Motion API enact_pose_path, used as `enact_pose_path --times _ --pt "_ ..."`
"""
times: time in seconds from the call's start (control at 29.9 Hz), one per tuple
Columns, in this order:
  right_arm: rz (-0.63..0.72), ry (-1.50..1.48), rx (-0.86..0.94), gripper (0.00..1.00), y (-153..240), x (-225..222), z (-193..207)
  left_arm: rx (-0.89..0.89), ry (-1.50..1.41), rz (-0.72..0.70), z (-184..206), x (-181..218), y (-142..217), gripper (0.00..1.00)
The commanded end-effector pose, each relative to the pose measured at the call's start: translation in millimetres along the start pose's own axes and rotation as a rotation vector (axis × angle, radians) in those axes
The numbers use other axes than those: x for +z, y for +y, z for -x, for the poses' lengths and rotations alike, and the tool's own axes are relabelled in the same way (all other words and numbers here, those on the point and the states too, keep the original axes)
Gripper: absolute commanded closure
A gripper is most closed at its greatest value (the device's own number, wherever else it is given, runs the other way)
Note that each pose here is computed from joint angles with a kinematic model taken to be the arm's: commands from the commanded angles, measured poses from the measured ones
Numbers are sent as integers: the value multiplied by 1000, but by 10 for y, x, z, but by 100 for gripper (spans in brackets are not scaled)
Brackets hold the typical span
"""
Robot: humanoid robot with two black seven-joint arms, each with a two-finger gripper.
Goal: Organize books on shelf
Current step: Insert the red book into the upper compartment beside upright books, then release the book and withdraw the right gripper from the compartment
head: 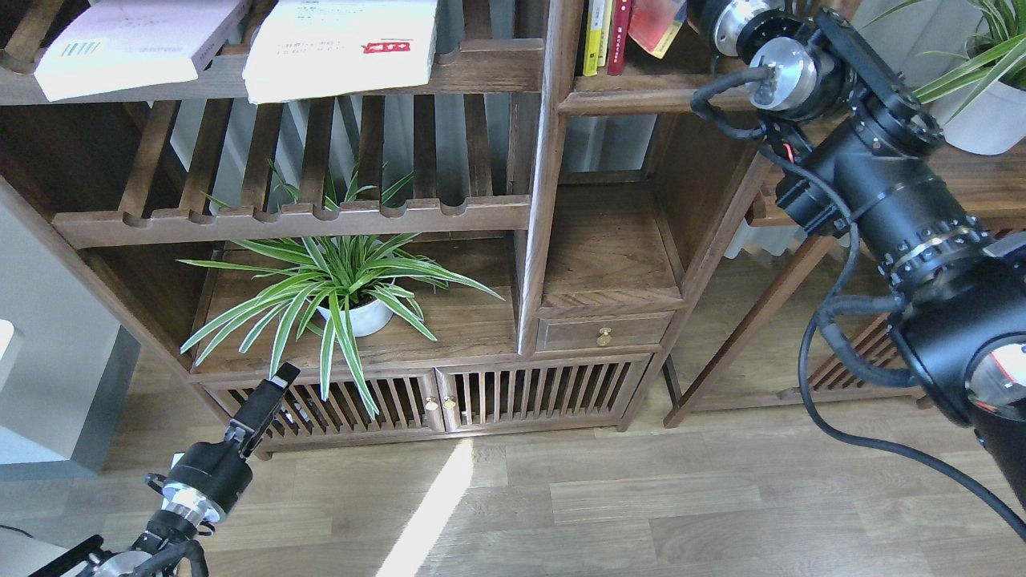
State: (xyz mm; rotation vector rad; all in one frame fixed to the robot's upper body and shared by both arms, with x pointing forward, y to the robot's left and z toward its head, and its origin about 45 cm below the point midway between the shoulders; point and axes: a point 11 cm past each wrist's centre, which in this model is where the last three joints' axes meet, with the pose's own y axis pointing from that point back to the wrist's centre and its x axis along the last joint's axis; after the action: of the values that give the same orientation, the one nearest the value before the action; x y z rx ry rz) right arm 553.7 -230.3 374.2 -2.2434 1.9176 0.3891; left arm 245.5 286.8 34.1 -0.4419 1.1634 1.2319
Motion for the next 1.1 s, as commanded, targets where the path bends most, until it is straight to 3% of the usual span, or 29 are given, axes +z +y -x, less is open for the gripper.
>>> enact_pose_path --times 0.0,0.54,0.64,0.8,0.9,1.07 --pt "-8 0 8 92 -26 -25 19 4 2 -1 -12 -9 13 1" --pt "-22 22 22 84 -55 81 46 5 2 0 -17 -11 18 1" --pt "-21 24 16 73 -62 79 79 5 2 0 -17 -11 18 1" --pt "-19 23 9 70 -62 97 109 5 3 2 -16 -7 17 1" --pt "-17 23 0 62 -68 106 162 6 2 10 -21 3 19 1" --pt "-15 22 -6 61 -70 113 187 6 2 13 -21 7 19 1"
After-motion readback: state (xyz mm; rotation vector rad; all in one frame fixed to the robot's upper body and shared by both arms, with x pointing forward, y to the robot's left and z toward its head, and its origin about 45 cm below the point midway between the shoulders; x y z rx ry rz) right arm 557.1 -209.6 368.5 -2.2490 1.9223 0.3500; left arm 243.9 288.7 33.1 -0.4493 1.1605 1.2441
